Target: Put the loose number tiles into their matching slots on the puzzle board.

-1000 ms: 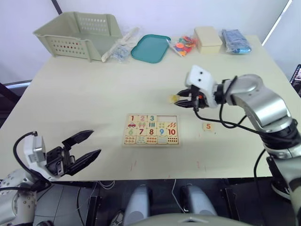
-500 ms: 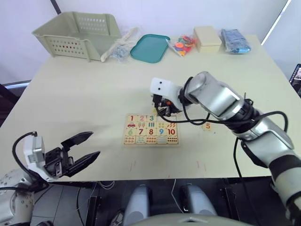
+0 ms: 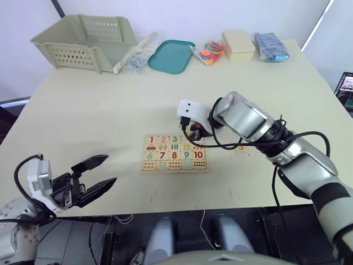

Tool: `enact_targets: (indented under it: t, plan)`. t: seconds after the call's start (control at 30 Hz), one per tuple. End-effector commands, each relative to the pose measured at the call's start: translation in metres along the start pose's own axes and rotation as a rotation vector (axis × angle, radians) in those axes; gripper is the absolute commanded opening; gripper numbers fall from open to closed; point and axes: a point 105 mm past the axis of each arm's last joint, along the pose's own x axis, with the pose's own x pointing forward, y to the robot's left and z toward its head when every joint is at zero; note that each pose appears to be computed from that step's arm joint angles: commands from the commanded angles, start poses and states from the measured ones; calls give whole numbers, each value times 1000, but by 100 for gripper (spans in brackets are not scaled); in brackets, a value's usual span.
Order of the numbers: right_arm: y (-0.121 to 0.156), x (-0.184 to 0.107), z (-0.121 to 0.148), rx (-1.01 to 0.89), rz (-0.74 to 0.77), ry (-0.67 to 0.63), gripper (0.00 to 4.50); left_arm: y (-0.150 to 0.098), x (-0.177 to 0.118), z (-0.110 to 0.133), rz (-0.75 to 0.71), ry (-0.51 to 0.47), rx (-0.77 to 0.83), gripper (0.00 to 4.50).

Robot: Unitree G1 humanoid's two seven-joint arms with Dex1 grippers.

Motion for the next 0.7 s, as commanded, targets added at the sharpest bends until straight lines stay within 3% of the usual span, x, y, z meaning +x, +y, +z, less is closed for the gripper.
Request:
enact_targets:
  t: [0.03, 0.7]
  plan:
    - [-2, -1, 7, -22, -15, -19, 89, -3, 2, 8, -11, -11, 33, 450]
    - [2, 11, 5, -19, 14, -12, 89, -6, 1, 7, -5, -14, 25, 450]
